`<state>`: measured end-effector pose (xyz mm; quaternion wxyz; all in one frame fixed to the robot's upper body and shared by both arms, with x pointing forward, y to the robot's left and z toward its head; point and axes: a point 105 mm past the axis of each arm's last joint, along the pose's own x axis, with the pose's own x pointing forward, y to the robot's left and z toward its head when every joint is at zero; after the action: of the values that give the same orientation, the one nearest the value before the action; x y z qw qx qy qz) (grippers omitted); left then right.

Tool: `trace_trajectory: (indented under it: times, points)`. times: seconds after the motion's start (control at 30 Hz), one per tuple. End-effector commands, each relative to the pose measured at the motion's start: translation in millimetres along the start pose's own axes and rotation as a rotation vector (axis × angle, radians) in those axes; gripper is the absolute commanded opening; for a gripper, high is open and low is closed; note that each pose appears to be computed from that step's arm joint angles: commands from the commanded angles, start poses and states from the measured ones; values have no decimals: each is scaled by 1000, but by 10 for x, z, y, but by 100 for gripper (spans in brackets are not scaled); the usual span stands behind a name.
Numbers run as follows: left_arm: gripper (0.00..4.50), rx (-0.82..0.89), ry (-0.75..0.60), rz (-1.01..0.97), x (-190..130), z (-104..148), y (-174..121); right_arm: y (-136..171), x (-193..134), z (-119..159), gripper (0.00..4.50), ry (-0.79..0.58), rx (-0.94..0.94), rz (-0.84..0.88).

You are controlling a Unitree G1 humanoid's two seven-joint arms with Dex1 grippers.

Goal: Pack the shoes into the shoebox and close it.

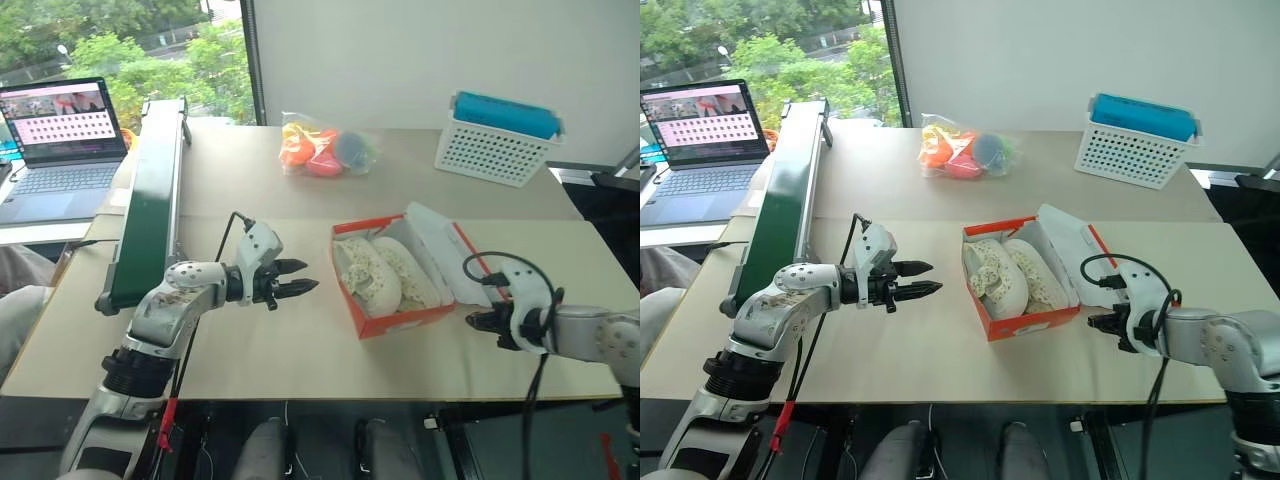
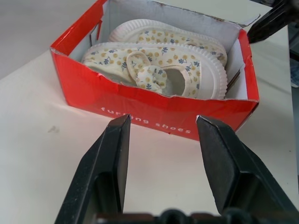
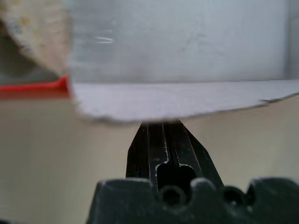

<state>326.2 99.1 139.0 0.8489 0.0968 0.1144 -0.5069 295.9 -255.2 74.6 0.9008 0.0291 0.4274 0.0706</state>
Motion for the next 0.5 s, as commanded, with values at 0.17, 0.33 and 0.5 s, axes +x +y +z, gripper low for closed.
trace_trajectory:
  times: [0.17,0.33,0.5]
  points:
    - [238,34,-48,16,-62,161,1,-439,157,150,2,-76,388,-126]
    - [238,38,-53,21,-66,186,3,-517,319,224,2,-202,779,-130]
    - [238,45,-51,25,-79,206,34,-563,406,379,2,-326,1034,-97]
